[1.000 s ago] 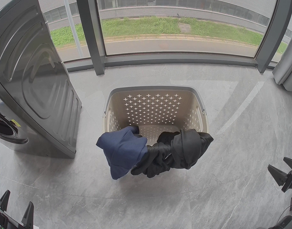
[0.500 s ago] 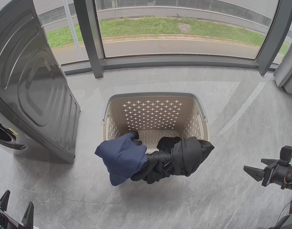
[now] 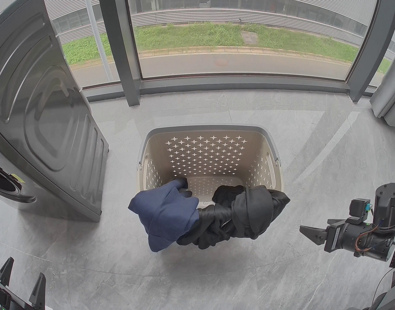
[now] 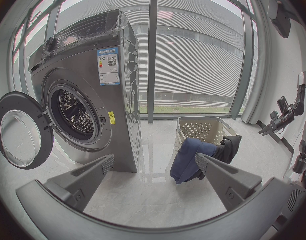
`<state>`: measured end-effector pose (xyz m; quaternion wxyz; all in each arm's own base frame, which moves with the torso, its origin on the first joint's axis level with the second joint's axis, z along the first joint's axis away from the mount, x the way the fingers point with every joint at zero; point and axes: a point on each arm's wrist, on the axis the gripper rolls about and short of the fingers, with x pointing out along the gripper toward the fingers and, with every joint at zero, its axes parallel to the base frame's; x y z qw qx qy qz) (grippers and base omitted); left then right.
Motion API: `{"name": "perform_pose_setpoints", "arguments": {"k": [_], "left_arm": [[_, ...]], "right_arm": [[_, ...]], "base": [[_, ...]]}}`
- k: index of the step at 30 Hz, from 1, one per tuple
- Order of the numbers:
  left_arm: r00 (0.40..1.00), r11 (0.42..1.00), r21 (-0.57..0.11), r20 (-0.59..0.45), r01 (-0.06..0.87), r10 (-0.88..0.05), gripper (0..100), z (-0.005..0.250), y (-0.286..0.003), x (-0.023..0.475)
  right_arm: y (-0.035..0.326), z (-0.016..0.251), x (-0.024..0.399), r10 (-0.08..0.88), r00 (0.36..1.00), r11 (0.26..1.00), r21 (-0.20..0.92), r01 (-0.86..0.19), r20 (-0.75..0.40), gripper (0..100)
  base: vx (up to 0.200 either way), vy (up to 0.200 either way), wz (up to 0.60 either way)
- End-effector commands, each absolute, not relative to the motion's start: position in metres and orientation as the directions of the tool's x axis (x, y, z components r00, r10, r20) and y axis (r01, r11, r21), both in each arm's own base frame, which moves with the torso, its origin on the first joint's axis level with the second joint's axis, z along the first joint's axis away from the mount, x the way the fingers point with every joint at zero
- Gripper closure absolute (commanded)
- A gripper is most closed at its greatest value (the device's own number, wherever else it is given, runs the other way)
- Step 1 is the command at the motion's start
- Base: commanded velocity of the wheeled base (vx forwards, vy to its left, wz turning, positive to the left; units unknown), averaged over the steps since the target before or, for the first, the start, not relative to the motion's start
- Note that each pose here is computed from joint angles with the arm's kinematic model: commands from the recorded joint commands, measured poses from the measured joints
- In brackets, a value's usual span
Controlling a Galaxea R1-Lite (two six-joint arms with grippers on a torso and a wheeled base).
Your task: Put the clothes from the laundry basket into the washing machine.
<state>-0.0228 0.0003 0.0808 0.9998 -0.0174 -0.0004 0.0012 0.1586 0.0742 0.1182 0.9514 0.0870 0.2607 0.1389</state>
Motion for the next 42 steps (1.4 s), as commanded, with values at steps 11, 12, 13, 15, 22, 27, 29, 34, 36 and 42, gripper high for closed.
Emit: {"name": "perform_pose_setpoints", "arguments": {"k": [11, 12, 13, 15, 22, 27, 29, 34, 36, 42], "left_arm": [[1.000, 0.999, -0.035, -0.003, -0.003, 0.003, 0, 0.076, 0.000, -0.023], [1.000, 0.999, -0.035, -0.003, -0.003, 0.003, 0, 0.076, 0.000, -0.023], [1.000, 0.999, -0.035, -0.003, -0.003, 0.003, 0, 0.076, 0.000, -0.023], [1.000, 0.999, -0.035, -0.003, -0.003, 0.003, 0, 0.076, 0.000, -0.023], [1.000, 0.999, -0.035, -0.003, -0.005, 0.005, 0, 0.076, 0.000, -0.023], [1.000, 0.999, -0.035, -0.003, -0.003, 0.003, 0, 0.076, 0.000, -0.023], [1.000, 0.999, -0.035, -0.003, -0.002, 0.002, 0, 0.076, 0.000, -0.023], [1.000, 0.999, -0.035, -0.003, -0.003, 0.003, 0, 0.076, 0.000, -0.023], [1.000, 0.999, -0.034, -0.003, -0.003, 0.003, 0, 0.076, 0.000, -0.023], [1.000, 0.999, -0.035, -0.003, -0.003, 0.003, 0, 0.076, 0.000, -0.023]], "right_arm": [[0.121, 0.078, 0.211, 0.289, 0.807, 0.956, 0.203, -0.212, -0.515, 0], [0.123, 0.077, 0.215, 0.290, 0.808, 0.955, 0.209, -0.209, -0.512, 0], [0.125, 0.076, 0.219, 0.290, 0.810, 0.954, 0.217, -0.206, -0.510, 0], [0.129, 0.072, 0.223, 0.286, 0.812, 0.955, 0.224, -0.195, -0.509, 0], [0.133, 0.066, 0.230, 0.277, 0.825, 0.956, 0.224, -0.188, -0.492, 0], [0.140, 0.061, 0.234, 0.289, 0.824, 0.953, 0.226, -0.200, -0.488, 0], [0.145, 0.059, 0.235, 0.299, 0.820, 0.951, 0.226, -0.212, -0.488, 0], [0.153, 0.058, 0.242, 0.309, 0.822, 0.947, 0.230, -0.222, -0.479, 0], [0.155, 0.057, 0.244, 0.311, 0.822, 0.947, 0.232, -0.223, -0.477, 0], [0.160, 0.051, 0.258, 0.287, 0.831, 0.951, 0.244, -0.189, -0.476, 0]], "base": [[0.000, 0.000, 0.00], [0.000, 0.000, 0.00], [0.000, 0.000, 0.00], [0.000, 0.000, 0.00], [0.000, 0.000, 0.00], [0.000, 0.000, 0.00], [0.000, 0.000, 0.00], [0.000, 0.000, 0.00], [0.000, 0.000, 0.00], [0.000, 0.000, 0.00]]}}
